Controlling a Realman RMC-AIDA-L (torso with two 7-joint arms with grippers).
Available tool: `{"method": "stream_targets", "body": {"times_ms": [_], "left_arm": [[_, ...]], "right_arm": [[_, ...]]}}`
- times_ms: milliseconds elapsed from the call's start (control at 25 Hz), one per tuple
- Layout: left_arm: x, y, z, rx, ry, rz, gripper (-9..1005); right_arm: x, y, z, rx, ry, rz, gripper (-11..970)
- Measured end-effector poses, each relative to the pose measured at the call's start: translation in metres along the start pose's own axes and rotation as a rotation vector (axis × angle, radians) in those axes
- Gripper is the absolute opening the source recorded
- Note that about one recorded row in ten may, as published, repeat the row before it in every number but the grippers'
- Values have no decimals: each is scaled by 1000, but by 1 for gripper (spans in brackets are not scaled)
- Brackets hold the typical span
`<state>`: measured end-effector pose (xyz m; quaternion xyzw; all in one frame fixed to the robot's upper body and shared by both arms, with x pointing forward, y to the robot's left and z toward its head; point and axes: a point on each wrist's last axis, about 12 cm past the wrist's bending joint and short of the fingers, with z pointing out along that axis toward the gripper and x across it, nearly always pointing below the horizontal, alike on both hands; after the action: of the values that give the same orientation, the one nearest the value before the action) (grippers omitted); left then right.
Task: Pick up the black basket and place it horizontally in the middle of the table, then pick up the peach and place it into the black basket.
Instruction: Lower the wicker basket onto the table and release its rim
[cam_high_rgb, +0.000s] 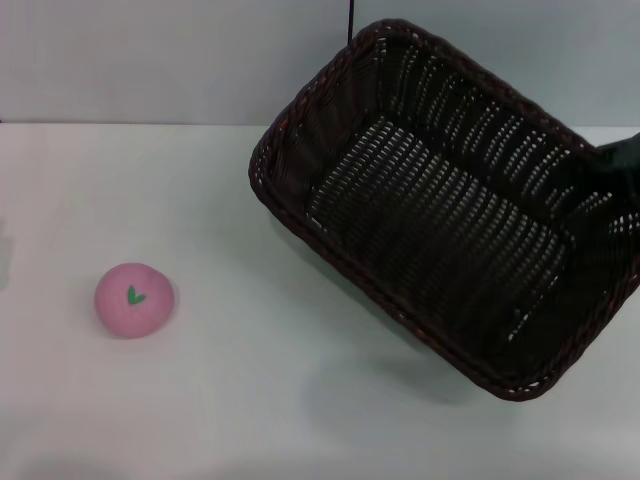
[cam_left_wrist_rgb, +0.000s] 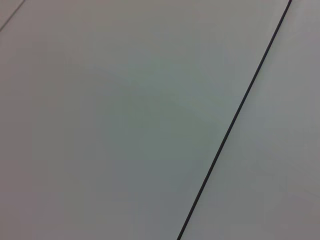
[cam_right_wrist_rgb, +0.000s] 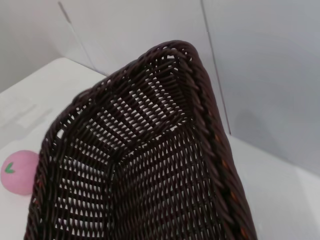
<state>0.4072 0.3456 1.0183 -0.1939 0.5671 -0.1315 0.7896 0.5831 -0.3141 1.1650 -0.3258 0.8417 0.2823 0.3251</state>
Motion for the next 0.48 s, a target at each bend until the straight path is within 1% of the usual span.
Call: {"method": "stream_targets", "body": {"times_ms": [120, 160, 200, 240, 320, 360, 400, 440, 480], "left_arm": [[0, 0, 1, 0, -2, -1, 754], [1, 0, 2, 0, 0, -2, 754], [1, -1, 2, 0, 2, -3, 754], [1, -1, 2, 0, 2, -3, 754], [1, -1, 2, 0, 2, -3, 754], [2, -1, 2, 1, 4, -5, 754], [2, -1, 2, 1, 4, -5, 754], [3, -3, 3, 1, 7, -16, 754], [3, -3, 3, 1, 7, -16, 754]], "right_arm": [[-2, 0, -7, 6, -32, -72, 154], [-4, 0, -13, -1, -55, -116, 154], [-4, 0, -13, -1, -55, -116, 154], [-6, 1, -16, -13, -67, -146, 154], [-13, 2, -24, -37, -96, -216, 155], [-19, 3, -30, -55, -115, -274, 155], [-24, 3, -33, -63, -119, -307, 155], [-28, 3, -35, -72, -116, -335, 156], [-28, 3, -35, -72, -116, -335, 156]]}}
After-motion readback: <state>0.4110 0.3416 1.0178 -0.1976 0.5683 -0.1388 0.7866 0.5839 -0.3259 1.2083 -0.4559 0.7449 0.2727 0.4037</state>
